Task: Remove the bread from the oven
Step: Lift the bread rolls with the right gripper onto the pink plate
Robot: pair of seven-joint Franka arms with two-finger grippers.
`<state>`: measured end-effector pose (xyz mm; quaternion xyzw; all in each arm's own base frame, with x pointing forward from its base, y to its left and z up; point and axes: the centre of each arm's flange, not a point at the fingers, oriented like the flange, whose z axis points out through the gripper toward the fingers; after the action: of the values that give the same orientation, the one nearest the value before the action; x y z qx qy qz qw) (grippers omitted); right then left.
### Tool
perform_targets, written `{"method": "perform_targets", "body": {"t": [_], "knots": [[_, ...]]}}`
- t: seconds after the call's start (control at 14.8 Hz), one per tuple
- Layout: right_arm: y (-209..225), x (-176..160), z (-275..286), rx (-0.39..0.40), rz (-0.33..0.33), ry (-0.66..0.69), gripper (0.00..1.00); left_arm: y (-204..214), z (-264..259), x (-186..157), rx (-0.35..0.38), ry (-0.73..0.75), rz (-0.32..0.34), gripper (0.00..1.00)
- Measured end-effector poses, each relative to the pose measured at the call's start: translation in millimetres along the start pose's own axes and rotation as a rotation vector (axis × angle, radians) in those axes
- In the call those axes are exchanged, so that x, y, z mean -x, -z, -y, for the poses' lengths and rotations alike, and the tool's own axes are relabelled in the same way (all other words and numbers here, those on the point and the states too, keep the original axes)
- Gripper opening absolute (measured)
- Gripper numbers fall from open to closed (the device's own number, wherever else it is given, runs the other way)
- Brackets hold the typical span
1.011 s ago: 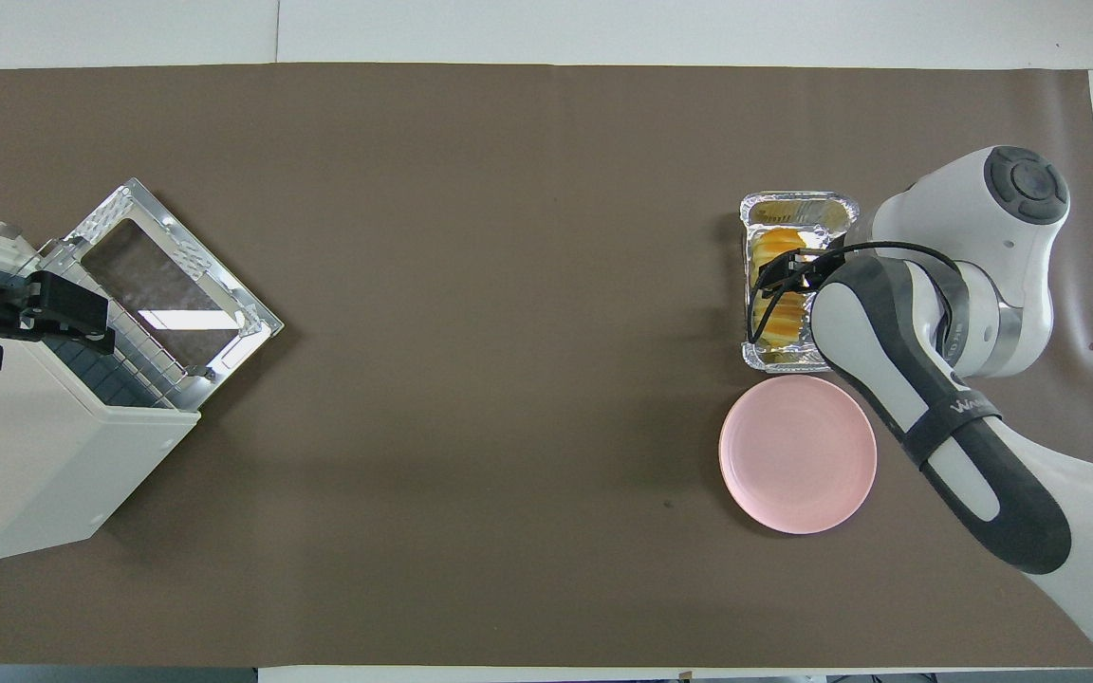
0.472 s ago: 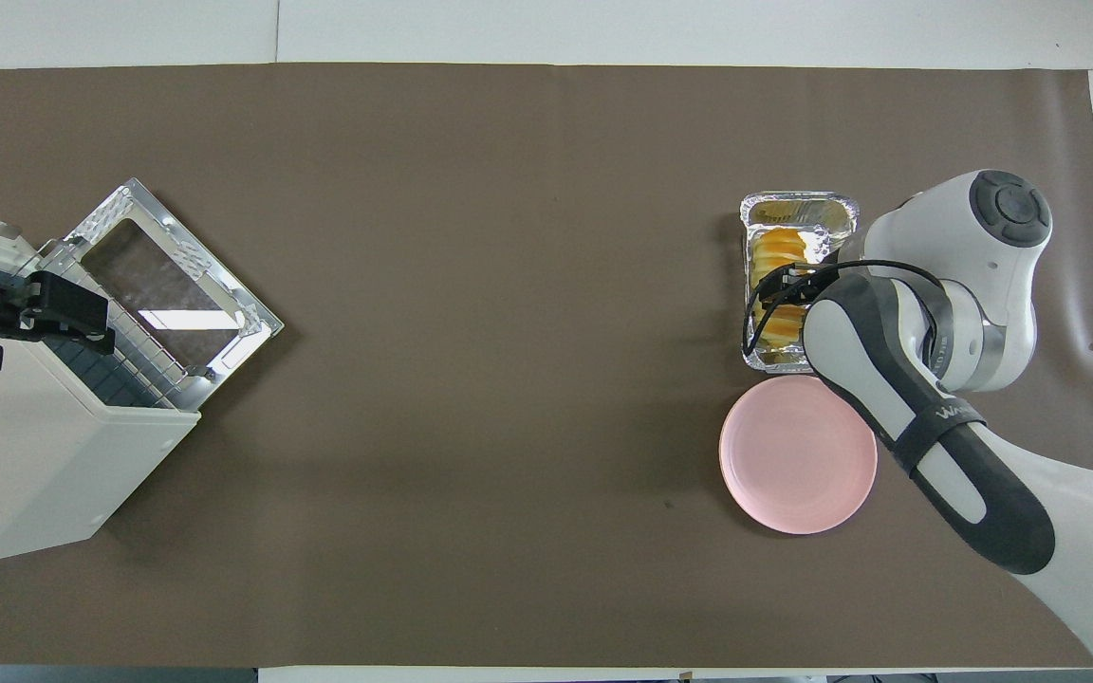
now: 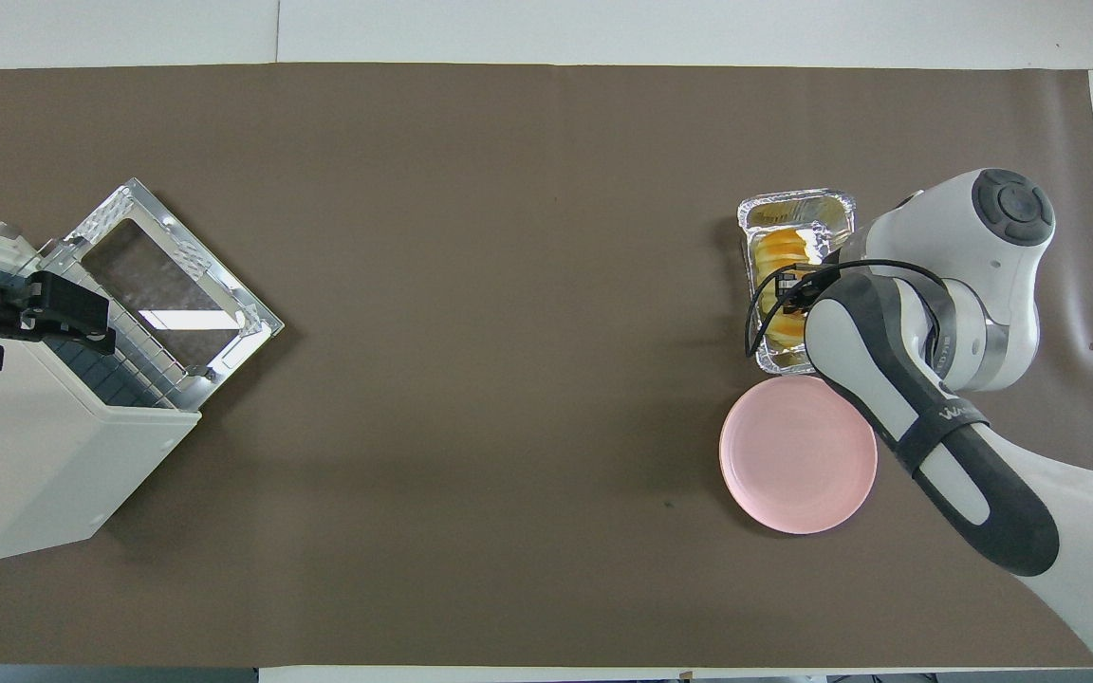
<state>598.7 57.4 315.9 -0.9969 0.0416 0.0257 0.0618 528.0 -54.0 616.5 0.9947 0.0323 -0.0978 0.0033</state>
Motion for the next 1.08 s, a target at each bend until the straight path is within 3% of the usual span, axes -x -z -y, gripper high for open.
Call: {"method": "perform_targets", "body": {"t": [0.13,0.34,0.67,0.88,1.08], "knots": [[18,-3,-5,-0.003,0.029,-0.001,0.11,0,0,0,0.000,0.000,0.000,1.00],[83,1,1,-0.014,0.070,0.015,0.07,0,0,0,0.000,0.000,0.000,1.00],[172,64,7,-0.018,0.152,0.043,0.07,0,0,0,0.000,0.000,0.000,1.00],[174,116,6,-0.012,0.196,0.053,0.07,0,0,0,0.000,0.000,0.000,1.00],[133,161,-4,-0.005,0.231,0.052,0.07,0,0,0,0.000,0.000,0.000,1.00]]}}
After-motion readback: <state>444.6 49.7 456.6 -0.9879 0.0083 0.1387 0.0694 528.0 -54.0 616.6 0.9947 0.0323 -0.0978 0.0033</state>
